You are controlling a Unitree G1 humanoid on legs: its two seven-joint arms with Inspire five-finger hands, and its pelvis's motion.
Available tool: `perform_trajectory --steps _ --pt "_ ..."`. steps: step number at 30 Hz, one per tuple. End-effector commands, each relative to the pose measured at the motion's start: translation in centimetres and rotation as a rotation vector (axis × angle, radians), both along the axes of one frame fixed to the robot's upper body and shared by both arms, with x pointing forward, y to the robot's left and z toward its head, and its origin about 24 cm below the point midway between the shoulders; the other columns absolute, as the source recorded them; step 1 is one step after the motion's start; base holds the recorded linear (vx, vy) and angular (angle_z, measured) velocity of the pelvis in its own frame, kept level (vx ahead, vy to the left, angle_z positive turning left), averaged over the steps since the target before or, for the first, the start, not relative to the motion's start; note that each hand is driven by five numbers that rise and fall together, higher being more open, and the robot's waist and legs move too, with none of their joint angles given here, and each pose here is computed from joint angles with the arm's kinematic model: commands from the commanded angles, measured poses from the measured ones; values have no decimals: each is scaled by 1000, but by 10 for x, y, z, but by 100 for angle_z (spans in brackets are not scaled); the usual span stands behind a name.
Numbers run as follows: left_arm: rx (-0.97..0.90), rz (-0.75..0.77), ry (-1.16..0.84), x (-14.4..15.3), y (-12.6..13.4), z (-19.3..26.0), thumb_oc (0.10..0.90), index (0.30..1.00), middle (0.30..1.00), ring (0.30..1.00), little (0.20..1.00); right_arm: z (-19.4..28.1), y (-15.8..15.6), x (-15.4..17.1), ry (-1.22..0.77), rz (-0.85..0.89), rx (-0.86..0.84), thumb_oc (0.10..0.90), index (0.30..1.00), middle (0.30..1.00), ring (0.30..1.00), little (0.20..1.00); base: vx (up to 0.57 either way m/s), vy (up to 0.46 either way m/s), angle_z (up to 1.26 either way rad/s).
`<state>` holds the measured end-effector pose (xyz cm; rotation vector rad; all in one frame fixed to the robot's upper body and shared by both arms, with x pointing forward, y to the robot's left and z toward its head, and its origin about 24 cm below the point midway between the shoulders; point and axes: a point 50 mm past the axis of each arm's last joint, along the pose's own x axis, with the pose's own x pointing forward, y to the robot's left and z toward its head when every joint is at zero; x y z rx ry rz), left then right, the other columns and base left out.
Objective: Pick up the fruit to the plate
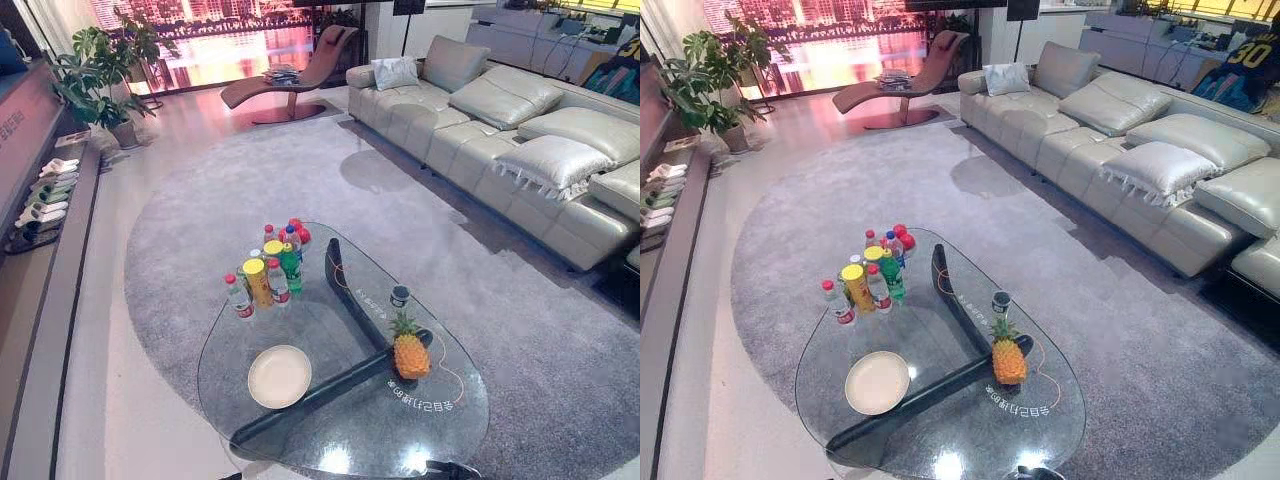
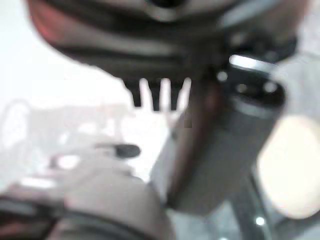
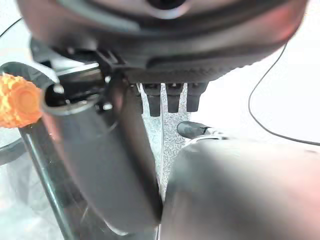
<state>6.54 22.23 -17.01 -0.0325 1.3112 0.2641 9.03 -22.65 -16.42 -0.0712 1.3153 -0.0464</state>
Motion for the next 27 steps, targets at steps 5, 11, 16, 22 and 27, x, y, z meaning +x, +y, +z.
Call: perform_trajectory --steps 5,11,16,22,27 --pt "-41 26 -66 24 -1 3 800 900 900 900 900 0 -12 -8 79 18 -60 800 900 900 900 900 -10 -3 -9" --pt "-34 19 -54 22 -1 3 800 900 900 900 900 -1 -10 -10 81 15 -58 800 900 900 900 900 0 0 0" --pt "-23 5 -39 20 -2 3 800 900 900 900 900 -1 -10 -11 83 14 -67 800 900 900 900 900 0 0 0" --pt "-15 26 -47 22 -2 3 800 900 900 900 900 1 -18 -8 44 -30 -177 800 900 900 900 900 6 2 0" --pt "-5 55 -44 25 1 4 800 900 900 900 900 7 -30 1 -19 -81 -253 800 900 900 900 900 15 5 0"
